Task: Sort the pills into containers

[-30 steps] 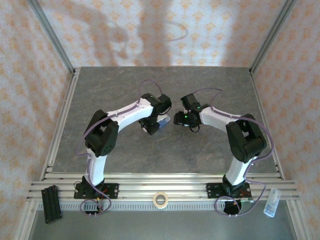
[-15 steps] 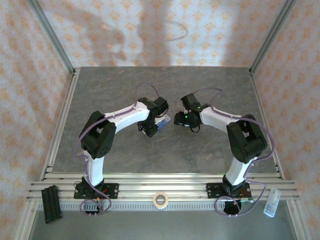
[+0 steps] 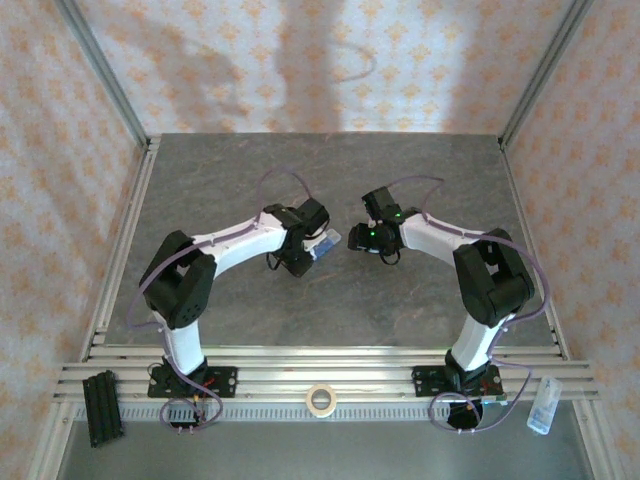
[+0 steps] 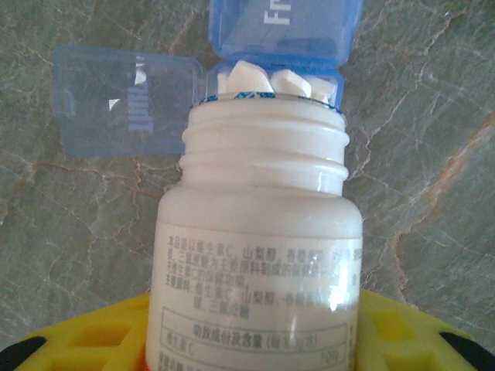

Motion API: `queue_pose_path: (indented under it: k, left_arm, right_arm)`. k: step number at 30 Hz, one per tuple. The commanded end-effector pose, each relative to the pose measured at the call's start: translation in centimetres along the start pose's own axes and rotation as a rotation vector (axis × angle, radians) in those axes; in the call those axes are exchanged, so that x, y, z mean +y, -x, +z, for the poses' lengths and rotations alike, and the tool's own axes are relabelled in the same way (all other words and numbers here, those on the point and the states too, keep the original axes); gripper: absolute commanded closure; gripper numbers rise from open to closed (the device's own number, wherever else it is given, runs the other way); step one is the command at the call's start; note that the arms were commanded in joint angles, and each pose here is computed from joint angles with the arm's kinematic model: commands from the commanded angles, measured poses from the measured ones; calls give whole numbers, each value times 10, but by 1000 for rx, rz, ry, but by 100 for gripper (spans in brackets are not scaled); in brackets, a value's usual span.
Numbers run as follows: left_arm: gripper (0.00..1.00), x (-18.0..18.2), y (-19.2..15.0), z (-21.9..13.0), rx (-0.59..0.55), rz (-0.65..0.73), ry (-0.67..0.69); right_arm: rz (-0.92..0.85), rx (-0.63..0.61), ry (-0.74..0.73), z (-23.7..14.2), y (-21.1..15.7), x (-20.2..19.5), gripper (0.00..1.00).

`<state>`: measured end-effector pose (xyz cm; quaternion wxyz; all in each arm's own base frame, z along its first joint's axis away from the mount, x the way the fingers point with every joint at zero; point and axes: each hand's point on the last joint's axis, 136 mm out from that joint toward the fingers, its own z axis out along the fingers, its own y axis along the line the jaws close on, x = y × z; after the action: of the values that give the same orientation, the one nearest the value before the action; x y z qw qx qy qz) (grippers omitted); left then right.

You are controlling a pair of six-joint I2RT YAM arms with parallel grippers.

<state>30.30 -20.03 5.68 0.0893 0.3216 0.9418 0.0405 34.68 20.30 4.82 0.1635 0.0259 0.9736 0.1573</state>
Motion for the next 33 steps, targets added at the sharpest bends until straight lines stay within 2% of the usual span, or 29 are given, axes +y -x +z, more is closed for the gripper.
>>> queue_pose_path:
  k: [1,9,16,26,31,33]
  left_arm:
    - [100,4,10,-10,-93,-43,1]
    - [100,-1,12,-7,-206,-71,-31]
    - [100,-3,22,-18,-408,-104,-72]
    - [100,5,45,-65,-857,-140,-97]
    - [100,10,57,-113,-1154,-140,-95]
    - [100,11,63,-133,-1236,-138,-99]
  right_arm:
    - [2,-51,-5,-17,14,3,42]
    - [1,-60,-5,-21,15,3,42]
    - [5,-66,0,-25,17,4,42]
    - [3,-91,-6,-35,23,6,42]
    - [0,-107,-17,-45,29,7,42]
    - [-3,-122,-30,-52,33,7,42]
